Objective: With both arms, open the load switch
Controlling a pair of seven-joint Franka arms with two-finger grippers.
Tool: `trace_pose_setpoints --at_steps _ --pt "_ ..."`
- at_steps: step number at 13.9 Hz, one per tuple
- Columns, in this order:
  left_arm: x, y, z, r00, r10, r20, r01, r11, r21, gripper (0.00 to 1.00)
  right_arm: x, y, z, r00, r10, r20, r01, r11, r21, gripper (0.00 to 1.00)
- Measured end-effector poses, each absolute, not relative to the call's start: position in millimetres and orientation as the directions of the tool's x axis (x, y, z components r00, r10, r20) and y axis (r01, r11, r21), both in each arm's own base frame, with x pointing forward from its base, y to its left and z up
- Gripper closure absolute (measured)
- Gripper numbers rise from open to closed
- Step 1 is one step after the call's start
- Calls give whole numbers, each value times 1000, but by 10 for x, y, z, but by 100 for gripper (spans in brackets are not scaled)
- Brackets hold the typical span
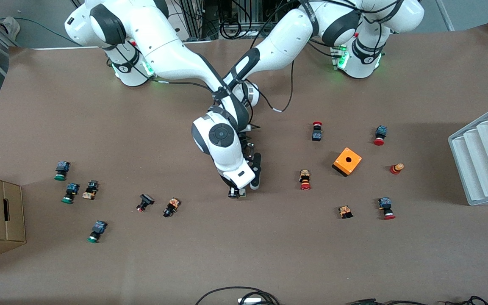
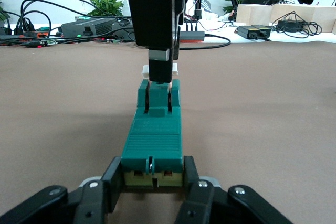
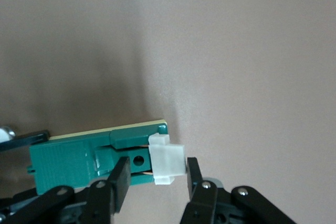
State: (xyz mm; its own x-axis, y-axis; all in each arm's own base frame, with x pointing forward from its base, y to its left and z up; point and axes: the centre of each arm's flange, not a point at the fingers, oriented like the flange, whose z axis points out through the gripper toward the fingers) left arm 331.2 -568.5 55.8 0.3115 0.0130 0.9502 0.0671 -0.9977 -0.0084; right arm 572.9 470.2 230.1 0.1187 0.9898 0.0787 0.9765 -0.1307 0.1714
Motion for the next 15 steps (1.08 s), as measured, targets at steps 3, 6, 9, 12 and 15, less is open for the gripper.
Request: trace_pose_setpoints --at_steps 3,6,9,12,15 --pt "3312 -5685 558 311 13 950 67 -998 -8 48 5714 4700 2321 118 990 80 977 -131 170 49" --pt "3312 -5685 558 311 13 950 67 -998 -8 48 5679 4702 2361 117 990 80 977 -129 169 49" --pt "3312 -5685 558 311 13 950 67 -998 -8 48 5664 4706 2370 115 990 79 977 -127 169 49" --pt "3312 -5685 558 311 13 950 67 -998 -8 48 5658 4709 2374 114 990 78 977 -126 170 49" --pt "3312 -5685 558 311 13 950 67 -998 -8 48 5631 4697 2403 115 990 79 978 -127 167 49"
